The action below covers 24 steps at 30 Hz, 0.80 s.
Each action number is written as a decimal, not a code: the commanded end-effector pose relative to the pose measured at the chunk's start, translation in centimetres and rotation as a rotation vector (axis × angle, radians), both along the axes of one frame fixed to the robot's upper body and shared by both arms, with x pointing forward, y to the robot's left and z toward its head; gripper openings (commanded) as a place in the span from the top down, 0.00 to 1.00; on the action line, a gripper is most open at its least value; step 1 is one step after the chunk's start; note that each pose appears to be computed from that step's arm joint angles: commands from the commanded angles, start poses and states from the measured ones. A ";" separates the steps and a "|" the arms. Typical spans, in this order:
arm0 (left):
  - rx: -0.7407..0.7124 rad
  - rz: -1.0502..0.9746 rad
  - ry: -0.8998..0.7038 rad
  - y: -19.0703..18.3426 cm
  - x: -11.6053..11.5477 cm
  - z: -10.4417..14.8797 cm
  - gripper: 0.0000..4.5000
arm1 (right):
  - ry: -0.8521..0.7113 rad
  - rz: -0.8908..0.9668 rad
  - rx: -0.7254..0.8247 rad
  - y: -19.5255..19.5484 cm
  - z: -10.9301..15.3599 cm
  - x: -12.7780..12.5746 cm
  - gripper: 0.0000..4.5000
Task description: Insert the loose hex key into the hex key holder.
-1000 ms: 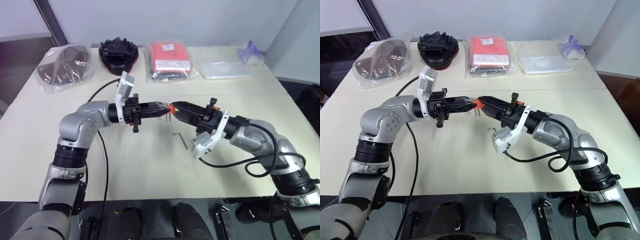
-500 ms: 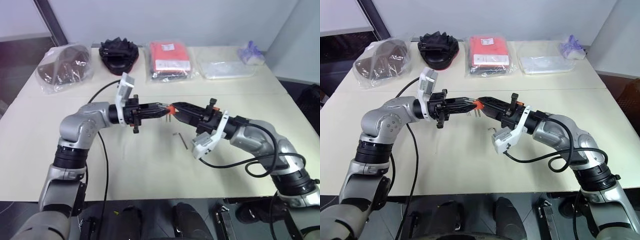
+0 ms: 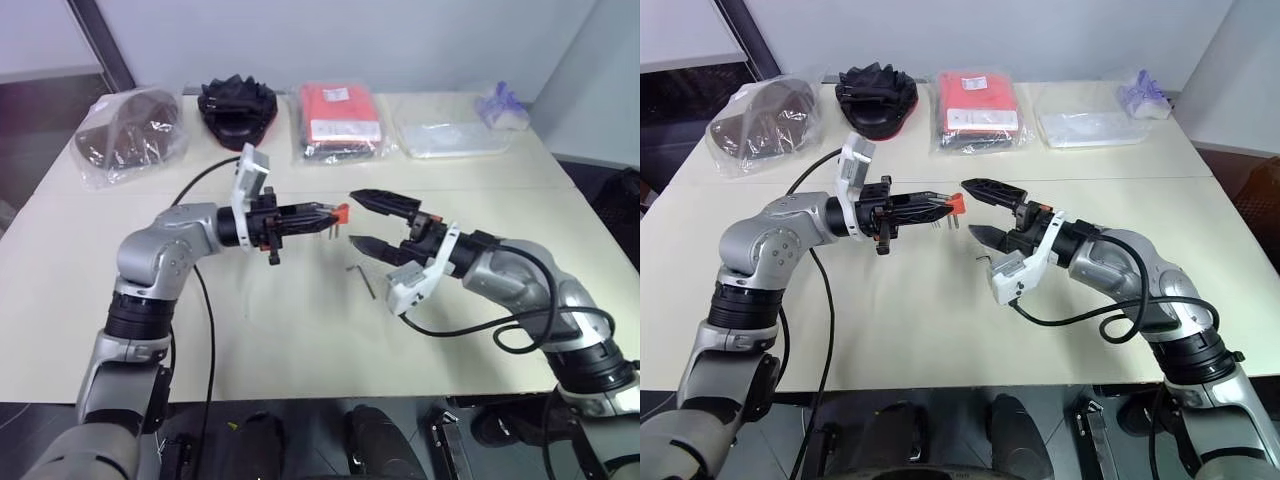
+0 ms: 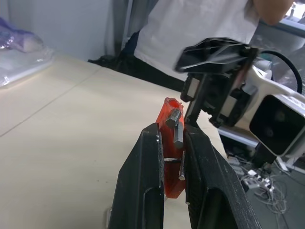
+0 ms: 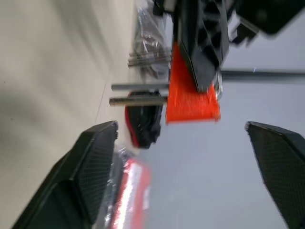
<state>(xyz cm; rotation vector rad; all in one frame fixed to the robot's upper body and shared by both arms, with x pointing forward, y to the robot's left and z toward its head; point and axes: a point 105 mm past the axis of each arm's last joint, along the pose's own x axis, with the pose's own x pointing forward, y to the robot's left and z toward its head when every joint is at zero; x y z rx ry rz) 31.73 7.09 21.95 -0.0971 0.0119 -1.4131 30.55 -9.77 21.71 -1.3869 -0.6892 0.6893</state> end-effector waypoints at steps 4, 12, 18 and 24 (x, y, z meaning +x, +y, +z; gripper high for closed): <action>0.015 0.105 -0.097 2.5 0.5 1.4 0.99 | 0.789 -0.278 0.691 -3.4 0.5 2.9 0.00; 0.035 0.132 -0.101 3.1 0.7 1.2 0.99 | 1.342 -0.428 0.676 -1.2 -4.1 0.2 0.00; 0.045 0.141 -0.096 3.3 0.4 1.0 0.99 | 1.475 -0.571 0.680 -0.6 -7.3 -0.1 0.00; 0.057 0.153 -0.092 3.6 0.1 0.9 0.99 | 1.454 -0.703 0.731 -1.4 -9.3 1.8 0.00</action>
